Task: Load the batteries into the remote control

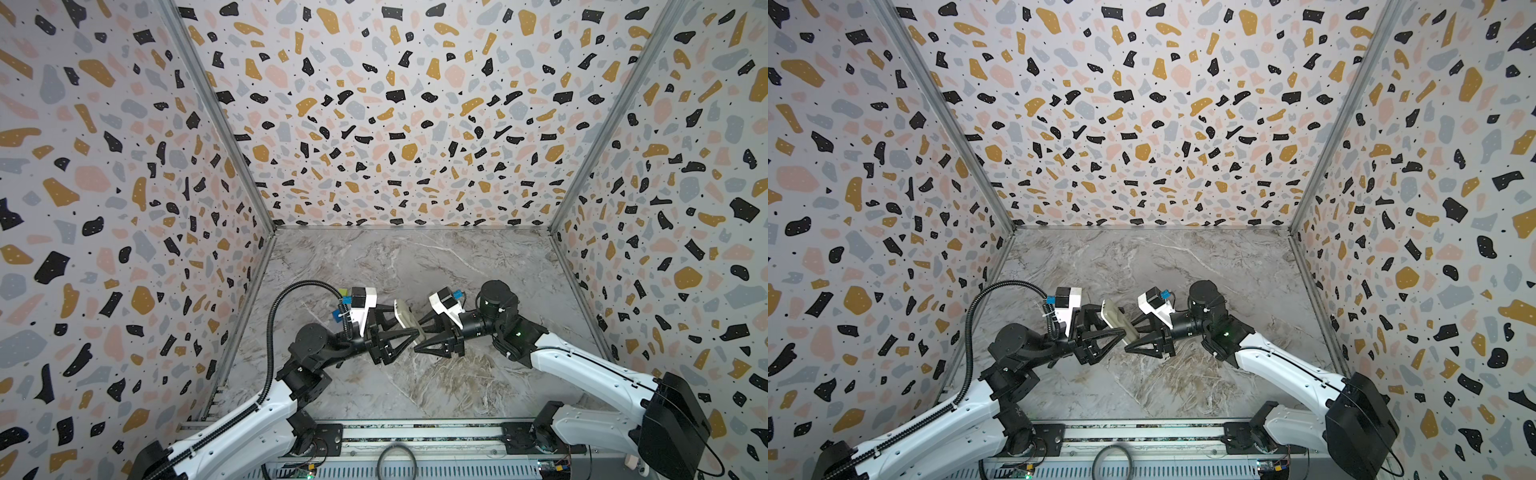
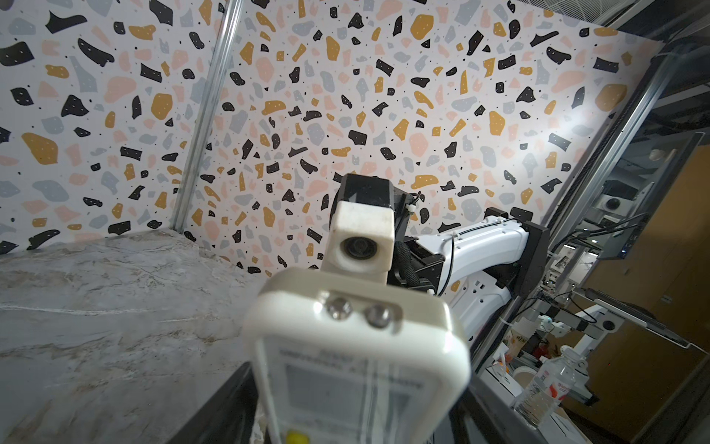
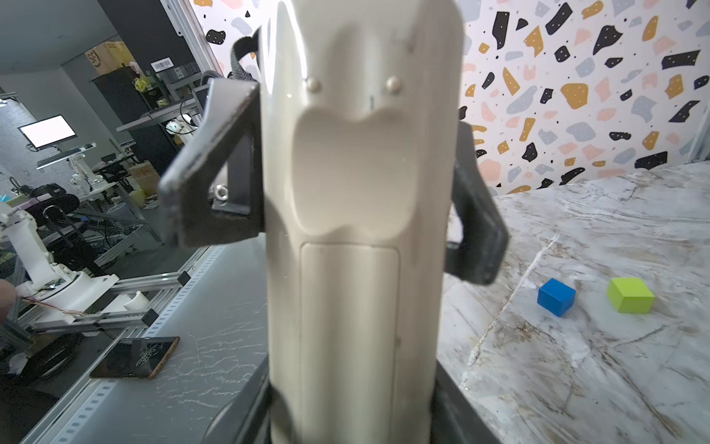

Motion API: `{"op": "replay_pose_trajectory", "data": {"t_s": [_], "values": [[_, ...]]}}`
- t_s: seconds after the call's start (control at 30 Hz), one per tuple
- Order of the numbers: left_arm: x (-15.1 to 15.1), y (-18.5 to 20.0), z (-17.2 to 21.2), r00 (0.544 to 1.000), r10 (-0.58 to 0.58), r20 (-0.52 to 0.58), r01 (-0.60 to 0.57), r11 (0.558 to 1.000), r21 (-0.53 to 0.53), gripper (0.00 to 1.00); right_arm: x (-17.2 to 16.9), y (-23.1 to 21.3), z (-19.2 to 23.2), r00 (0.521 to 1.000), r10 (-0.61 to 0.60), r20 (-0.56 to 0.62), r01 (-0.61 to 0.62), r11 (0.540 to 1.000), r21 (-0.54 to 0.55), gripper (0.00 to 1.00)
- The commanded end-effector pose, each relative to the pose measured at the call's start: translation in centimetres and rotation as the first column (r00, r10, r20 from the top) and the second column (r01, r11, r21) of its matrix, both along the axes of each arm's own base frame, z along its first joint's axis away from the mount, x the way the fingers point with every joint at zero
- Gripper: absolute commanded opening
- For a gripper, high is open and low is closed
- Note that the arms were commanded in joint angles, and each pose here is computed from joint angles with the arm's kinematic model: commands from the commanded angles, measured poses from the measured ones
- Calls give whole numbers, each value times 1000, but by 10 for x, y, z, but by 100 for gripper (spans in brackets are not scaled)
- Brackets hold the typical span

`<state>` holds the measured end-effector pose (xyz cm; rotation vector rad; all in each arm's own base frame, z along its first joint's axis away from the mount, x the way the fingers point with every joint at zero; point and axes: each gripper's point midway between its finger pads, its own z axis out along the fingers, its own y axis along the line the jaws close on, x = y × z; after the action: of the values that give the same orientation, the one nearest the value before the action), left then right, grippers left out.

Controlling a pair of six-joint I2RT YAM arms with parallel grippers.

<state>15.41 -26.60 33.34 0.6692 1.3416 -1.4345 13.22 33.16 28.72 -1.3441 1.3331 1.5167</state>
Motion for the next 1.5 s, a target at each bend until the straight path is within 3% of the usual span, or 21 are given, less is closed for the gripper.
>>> {"op": "replay_pose_trajectory", "data": {"t_s": [0.0, 0.33, 0.63, 0.7, 0.87, 1.0, 1.23, 1.47], "values": [[-14, 2, 28, 994, -34, 103, 39, 998, -52, 73, -6, -2, 15, 999, 41, 25, -42, 998, 53, 7], [-15, -1, 28, 993, -39, 111, 44, 998, -38, 57, -7, -1, 13, 998, 58, 5, -58, 997, 53, 7], [-10, -1, 26, 995, -16, 102, 19, 1000, -24, 29, -8, 0, 13, 998, 70, 1, -70, 996, 53, 8], [-8, -1, 26, 995, -5, 98, 7, 1000, -22, 24, -7, 0, 13, 998, 65, 2, -65, 997, 52, 18], [4, 0, 21, 997, 55, 62, -55, 998, 10, 13, -1, 0, 10, 1000, 12, 7, -13, 999, 35, 56], [17, 6, 16, 990, 137, 12, -137, 990, 42, 11, 10, 0, 4, 998, -66, 14, 66, 998, 4, 76], [41, 19, 7, 952, 297, -74, -284, 948, 146, 7, 30, -10, 1, 966, -246, 78, 249, 968, -27, 87], [76, 29, -30, 854, 490, -173, -404, 836, 372, 5, 54, -27, 2, 885, -437, 159, 448, 893, -39, 89]]}}
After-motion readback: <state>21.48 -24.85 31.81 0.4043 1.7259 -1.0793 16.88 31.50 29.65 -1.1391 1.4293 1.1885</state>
